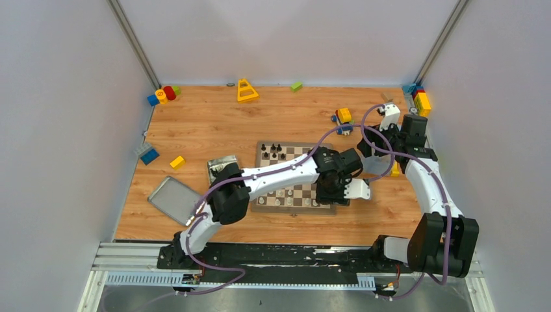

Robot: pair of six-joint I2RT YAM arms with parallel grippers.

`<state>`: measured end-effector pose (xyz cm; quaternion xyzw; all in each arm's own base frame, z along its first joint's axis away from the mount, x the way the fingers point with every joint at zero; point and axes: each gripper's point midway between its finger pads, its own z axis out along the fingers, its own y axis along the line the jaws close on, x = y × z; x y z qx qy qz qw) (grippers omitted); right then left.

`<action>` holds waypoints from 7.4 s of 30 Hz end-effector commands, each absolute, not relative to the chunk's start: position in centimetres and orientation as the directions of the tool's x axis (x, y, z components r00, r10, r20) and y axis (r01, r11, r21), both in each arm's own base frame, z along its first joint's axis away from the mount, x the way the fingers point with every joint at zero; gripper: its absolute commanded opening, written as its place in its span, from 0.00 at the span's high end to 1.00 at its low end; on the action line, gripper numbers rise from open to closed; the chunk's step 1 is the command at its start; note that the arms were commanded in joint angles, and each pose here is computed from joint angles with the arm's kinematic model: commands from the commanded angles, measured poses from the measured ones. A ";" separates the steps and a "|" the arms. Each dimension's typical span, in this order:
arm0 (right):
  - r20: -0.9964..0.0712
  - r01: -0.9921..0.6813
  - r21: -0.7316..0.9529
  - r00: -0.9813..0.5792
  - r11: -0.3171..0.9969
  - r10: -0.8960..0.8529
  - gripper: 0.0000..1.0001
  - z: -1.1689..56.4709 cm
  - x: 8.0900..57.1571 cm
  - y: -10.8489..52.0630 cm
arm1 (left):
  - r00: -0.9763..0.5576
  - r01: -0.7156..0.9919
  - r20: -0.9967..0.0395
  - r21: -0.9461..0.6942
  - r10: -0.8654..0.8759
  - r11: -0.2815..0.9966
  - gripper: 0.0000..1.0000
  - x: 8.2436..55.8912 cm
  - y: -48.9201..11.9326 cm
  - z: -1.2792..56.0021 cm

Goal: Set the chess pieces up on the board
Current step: Place the chess piece on the chessboard, then pick up the chess piece from the storage box, then place the chess piece on the chessboard, then pick up the chess piece from the storage box.

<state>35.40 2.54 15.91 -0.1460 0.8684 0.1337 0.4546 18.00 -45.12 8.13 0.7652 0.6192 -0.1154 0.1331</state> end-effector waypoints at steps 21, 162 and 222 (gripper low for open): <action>-0.877 -0.475 0.096 -0.456 0.875 -0.151 0.30 19.0 35.3 4.2 | -0.276 0.858 -0.445 0.285 0.852 0.427 0.33 29.2 -14.8 17.3; -0.856 -0.495 0.102 -0.485 0.863 -0.177 0.30 17.7 35.1 4.2 | 0.029 0.999 -0.176 0.023 0.984 -0.025 0.60 21.7 -37.8 7.6; -0.841 -0.490 0.119 -0.512 0.863 -0.175 0.29 16.9 35.2 4.2 | -0.621 0.710 -0.294 0.182 0.726 0.681 0.39 32.3 -7.8 3.7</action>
